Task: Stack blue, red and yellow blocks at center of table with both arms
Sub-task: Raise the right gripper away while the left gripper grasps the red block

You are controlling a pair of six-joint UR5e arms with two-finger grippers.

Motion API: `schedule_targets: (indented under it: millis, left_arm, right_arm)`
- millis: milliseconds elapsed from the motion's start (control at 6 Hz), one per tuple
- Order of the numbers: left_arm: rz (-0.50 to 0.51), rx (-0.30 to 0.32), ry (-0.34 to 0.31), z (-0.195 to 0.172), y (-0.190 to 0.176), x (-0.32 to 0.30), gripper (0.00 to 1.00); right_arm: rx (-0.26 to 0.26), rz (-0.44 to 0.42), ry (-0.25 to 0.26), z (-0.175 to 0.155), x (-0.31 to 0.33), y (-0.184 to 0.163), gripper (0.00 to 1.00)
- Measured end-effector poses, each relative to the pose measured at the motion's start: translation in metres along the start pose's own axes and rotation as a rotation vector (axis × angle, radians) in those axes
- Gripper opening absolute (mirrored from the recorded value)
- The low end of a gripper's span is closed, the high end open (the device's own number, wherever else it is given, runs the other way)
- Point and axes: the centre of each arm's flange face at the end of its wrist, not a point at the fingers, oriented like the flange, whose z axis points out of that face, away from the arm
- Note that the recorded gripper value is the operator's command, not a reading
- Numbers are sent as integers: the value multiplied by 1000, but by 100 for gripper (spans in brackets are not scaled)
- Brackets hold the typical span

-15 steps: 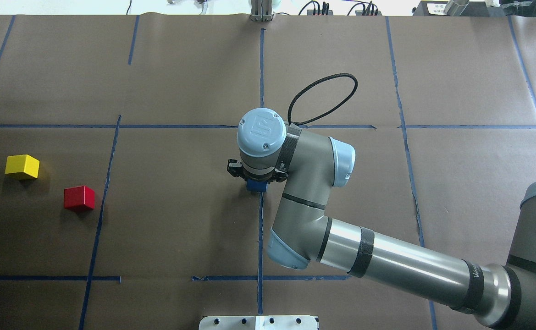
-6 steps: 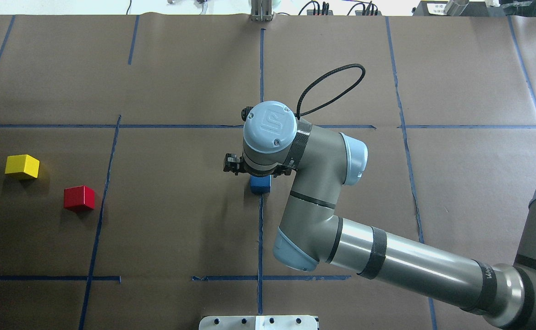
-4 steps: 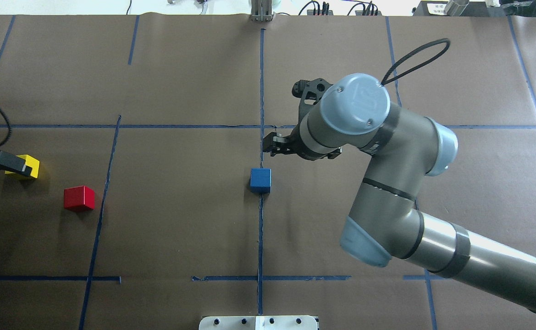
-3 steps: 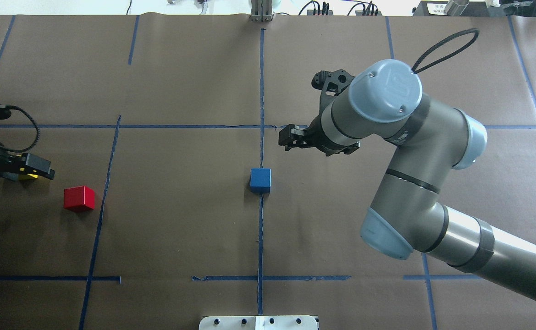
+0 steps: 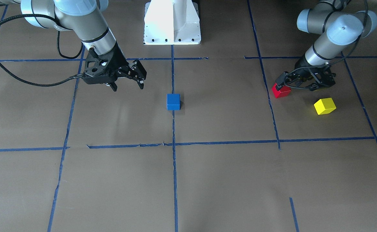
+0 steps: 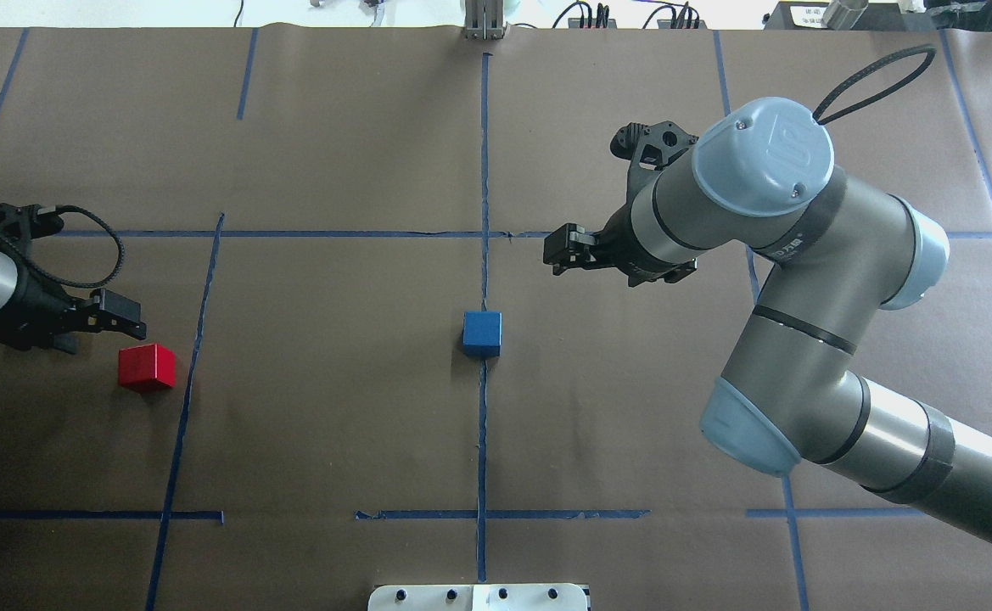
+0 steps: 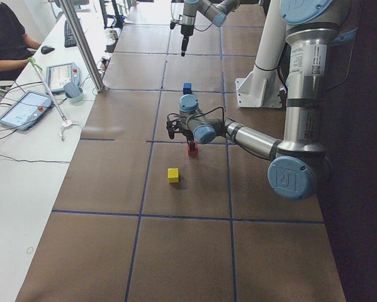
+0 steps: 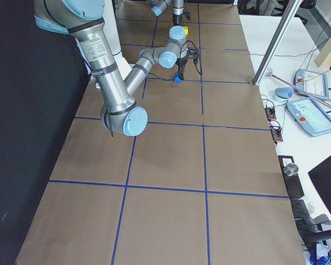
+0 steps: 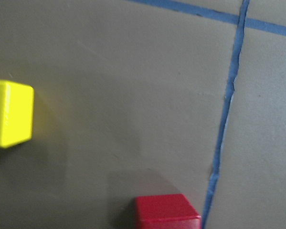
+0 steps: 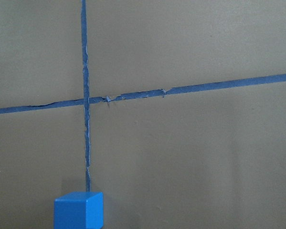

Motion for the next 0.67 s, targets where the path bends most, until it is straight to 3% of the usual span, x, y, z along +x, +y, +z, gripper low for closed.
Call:
schedule_targets:
  millis: [333,500,667]
  left_arm:
    - [-1,5,-30,15,10,-1,100]
    - [-1,4,-35,18,11,-3,84]
    - [-3,2,-41,20,11,-4,45]
  right_arm:
    - [1,5,5,2,3,1,100]
    - [1,10,5,2,2,1,100]
    - [2,13,4,2,2,1,100]
